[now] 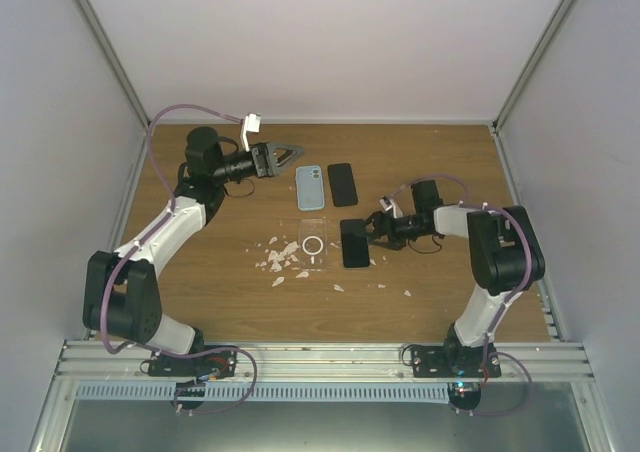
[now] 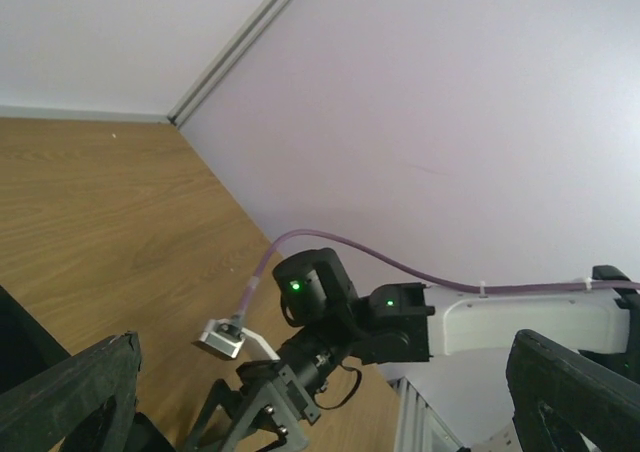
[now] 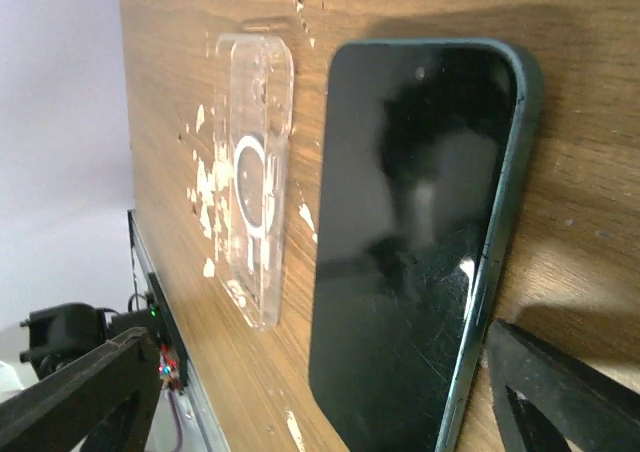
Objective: Take the phone out of the phone case
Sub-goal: Place the phone at the center of the board, then reset both arms
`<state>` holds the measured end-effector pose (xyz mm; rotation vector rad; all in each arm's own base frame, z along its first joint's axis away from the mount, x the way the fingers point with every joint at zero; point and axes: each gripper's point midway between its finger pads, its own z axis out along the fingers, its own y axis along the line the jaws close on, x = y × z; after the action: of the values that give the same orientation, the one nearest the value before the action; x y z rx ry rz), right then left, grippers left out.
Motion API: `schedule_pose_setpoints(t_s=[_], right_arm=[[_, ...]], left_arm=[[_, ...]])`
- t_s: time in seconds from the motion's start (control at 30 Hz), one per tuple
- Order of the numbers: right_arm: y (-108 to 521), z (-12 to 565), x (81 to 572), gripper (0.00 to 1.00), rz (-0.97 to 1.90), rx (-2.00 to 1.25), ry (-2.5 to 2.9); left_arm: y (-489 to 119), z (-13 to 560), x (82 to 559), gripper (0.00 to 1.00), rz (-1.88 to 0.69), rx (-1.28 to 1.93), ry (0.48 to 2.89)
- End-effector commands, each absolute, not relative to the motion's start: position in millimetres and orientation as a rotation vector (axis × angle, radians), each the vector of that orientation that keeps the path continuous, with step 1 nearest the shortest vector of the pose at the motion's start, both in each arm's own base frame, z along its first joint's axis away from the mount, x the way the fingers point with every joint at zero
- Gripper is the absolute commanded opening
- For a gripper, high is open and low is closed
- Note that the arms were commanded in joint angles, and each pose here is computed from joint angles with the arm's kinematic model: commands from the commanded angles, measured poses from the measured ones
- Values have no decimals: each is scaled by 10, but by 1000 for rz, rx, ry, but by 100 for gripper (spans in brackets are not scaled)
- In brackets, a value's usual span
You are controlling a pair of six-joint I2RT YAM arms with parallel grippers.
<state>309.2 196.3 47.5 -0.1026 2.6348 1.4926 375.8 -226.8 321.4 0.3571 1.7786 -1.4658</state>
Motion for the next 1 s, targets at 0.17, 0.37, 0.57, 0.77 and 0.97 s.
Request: schedule_pose_setpoints(t_s=[0.17,0.37,0.57,0.77,0.97], right_arm=[[1874,614,3114,100,1376,-149,2598],[1868,806,3151,100,1341,-210,2543],[1887,1212,3295,100,1287,-344,2437],[1874,1735,3532,100,1167,-484,2328],[1805,2258,3814,99,1036,-565,2210]], left_arm=[[-2075,3389,3764,99,-1337,343,1733],[-1962,3395,3767,99,-1281,311,1757],[-1846,3256,3824,99,-1203,267,1851],[-1744,3237,3914,99,-1183,296,1932],[-1621,3437,4107,99,-1067,403,1939]])
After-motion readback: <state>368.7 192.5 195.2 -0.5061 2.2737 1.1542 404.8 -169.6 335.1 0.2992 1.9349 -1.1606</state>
